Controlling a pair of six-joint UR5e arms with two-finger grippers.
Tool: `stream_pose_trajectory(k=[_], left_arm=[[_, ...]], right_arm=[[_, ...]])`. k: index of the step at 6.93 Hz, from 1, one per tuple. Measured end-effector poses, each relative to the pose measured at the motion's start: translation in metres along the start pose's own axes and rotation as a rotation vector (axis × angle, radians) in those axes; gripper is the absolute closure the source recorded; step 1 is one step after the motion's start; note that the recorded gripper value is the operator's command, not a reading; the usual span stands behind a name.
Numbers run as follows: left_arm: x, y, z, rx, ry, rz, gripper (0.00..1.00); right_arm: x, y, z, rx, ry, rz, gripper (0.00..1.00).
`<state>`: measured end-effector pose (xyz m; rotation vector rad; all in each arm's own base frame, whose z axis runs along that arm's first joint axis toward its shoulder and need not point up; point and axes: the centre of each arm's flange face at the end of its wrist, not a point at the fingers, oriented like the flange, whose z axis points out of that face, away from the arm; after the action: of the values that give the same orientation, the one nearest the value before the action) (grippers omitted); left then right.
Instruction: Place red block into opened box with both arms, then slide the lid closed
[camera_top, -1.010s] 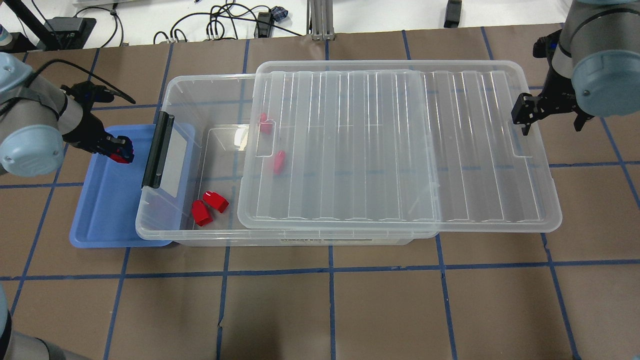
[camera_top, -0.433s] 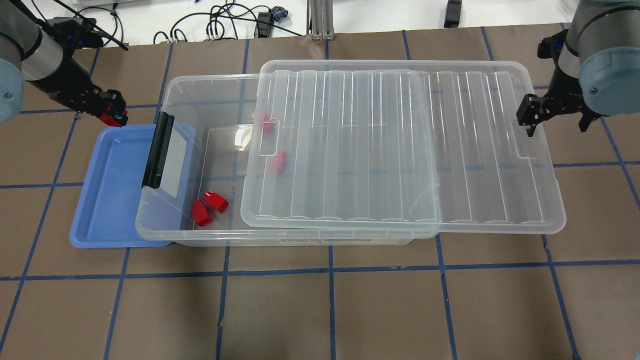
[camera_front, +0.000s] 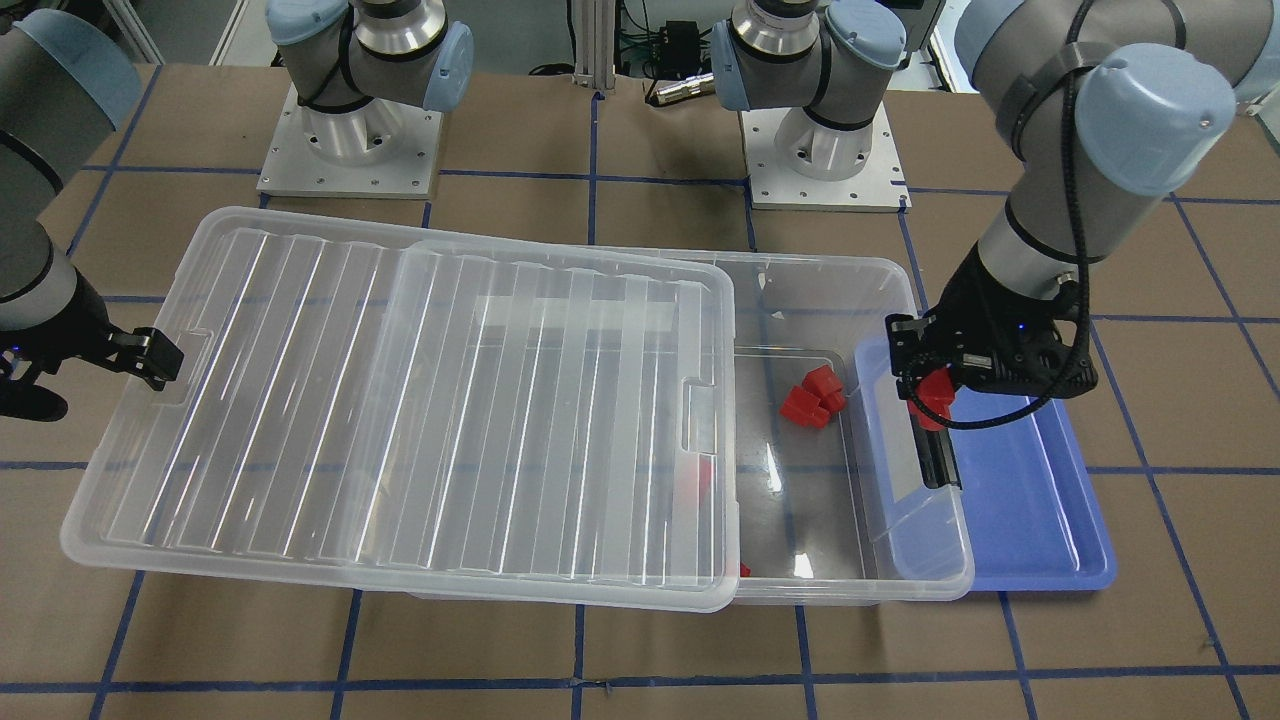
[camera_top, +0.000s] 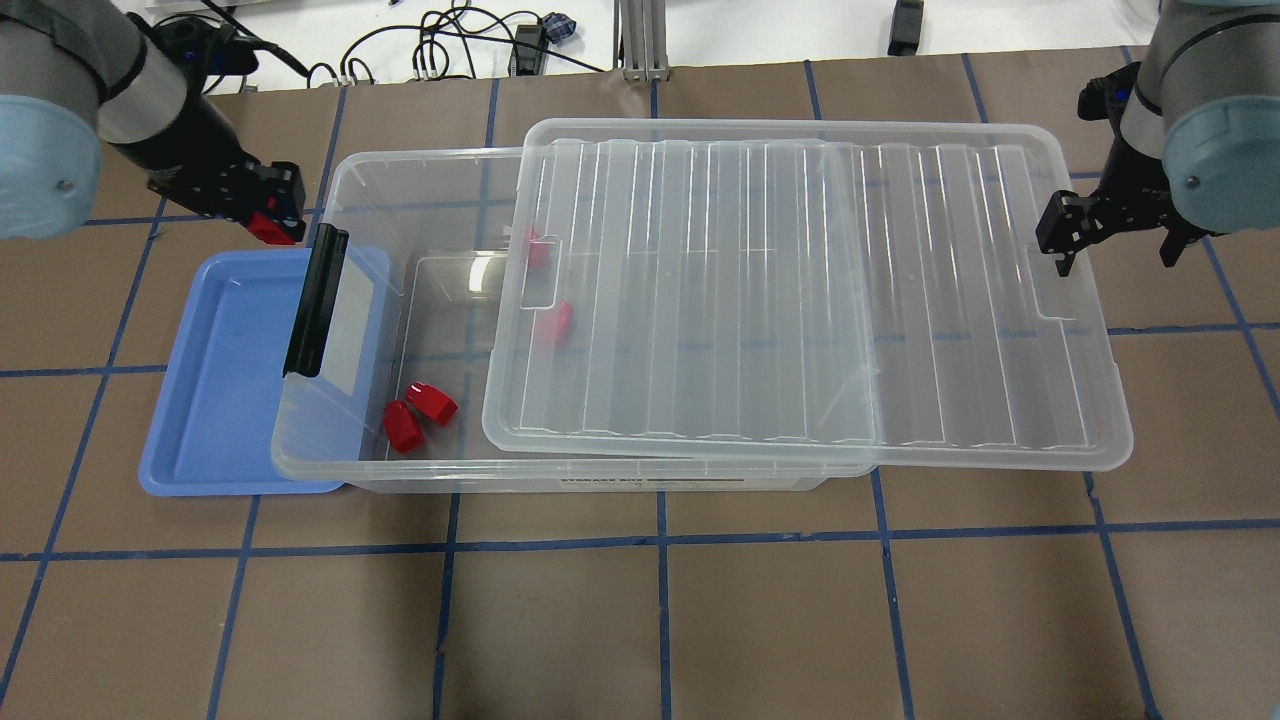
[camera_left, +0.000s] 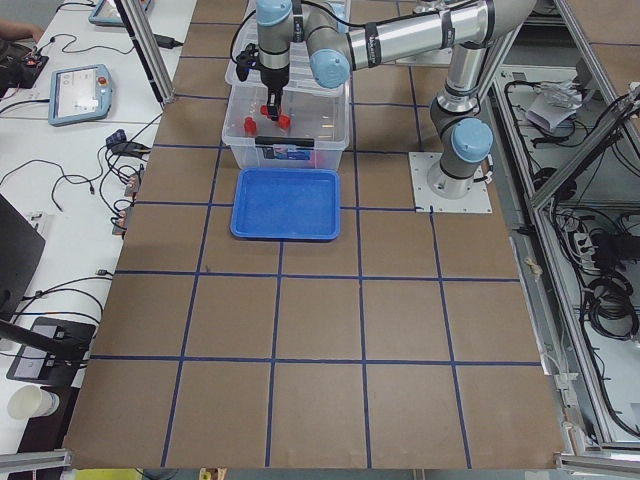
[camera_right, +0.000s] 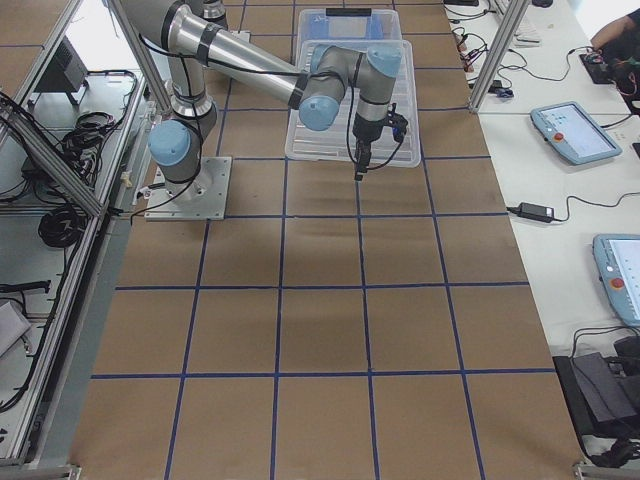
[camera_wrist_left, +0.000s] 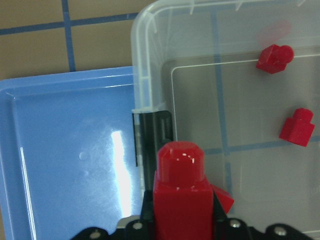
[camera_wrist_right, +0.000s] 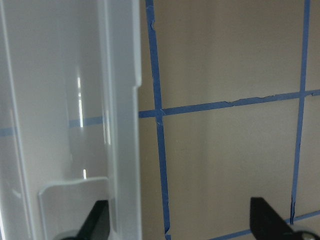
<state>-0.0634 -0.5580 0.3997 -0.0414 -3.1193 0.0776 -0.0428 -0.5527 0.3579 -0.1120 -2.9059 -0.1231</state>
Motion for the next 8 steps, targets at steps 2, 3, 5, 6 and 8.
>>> stream_pose_trajectory(k=[2, 3, 5, 6, 8], left_arm=[[0.031, 0.003, 0.025, -0.04, 0.007, -0.092, 0.86], [0.04, 0.004, 0.04, -0.053, 0.009, -0.095, 0.85], [0.045, 0.003, 0.089, -0.02, 0.013, -0.08, 0.85], [0.046, 0.003, 0.113, -0.002, 0.014, -0.075, 0.85], [0.048, 0.005, 0.135, -0.003, 0.014, -0.054, 0.83]], right_arm=[[0.001, 0.007, -0.042, 0.004, -0.029, -0.006, 0.0], [0.001, 0.012, -0.069, -0.012, -0.067, -0.011, 0.0], [-0.018, 0.036, -0.127, -0.003, -0.176, -0.03, 0.0], [-0.041, 0.05, -0.148, 0.016, -0.209, -0.029, 0.0], [-0.103, 0.064, -0.169, 0.058, -0.22, 0.015, 0.0]])
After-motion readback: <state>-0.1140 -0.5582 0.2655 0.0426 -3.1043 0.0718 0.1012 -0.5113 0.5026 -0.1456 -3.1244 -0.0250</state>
